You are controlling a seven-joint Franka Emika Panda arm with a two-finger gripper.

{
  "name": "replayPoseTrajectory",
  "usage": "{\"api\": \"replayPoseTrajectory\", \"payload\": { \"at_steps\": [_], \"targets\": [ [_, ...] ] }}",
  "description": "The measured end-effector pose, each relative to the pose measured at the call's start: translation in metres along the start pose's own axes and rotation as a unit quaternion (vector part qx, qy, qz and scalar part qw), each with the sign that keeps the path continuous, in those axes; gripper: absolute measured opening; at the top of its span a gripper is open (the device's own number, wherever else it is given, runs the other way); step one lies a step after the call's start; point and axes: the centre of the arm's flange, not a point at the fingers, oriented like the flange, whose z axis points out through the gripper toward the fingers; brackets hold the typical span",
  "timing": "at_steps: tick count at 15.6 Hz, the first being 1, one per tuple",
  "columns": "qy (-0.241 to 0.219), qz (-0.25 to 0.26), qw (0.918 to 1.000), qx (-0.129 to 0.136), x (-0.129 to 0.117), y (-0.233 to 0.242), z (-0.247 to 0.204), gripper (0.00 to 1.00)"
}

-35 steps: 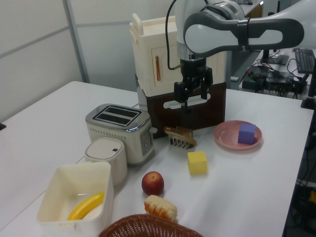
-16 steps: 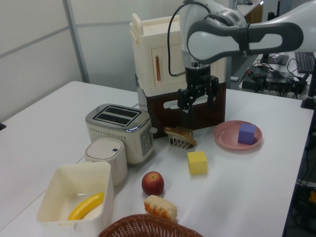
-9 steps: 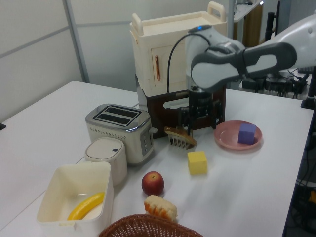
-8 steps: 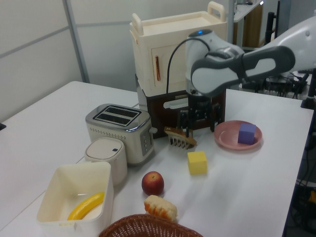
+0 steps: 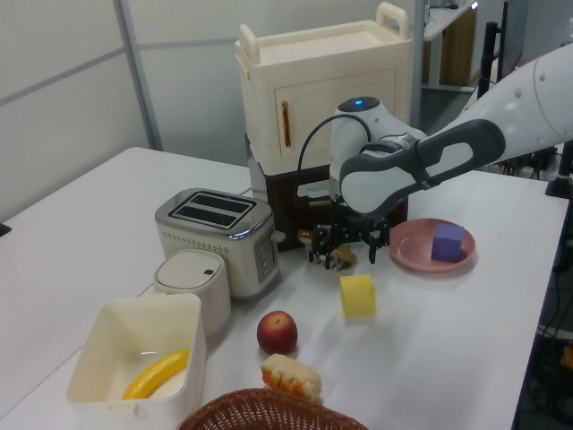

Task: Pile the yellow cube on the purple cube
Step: 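Close the gripper around the yellow cube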

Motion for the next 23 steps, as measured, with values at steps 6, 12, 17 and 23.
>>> {"api": "replayPoseTrajectory", "payload": {
  "at_steps": [6,12,17,23],
  "targets": [
    [-0.006,0.001,0.9999,-0.008,0.001,0.001,0.012,1.00],
    [-0.013,0.004,0.9997,-0.018,0.004,0.005,0.026,1.00],
    [-0.001,0.000,0.9999,-0.013,0.000,0.010,0.044,1.00],
    [-0.001,-0.011,0.9996,-0.028,-0.003,0.013,0.054,1.00]
  ]
}}
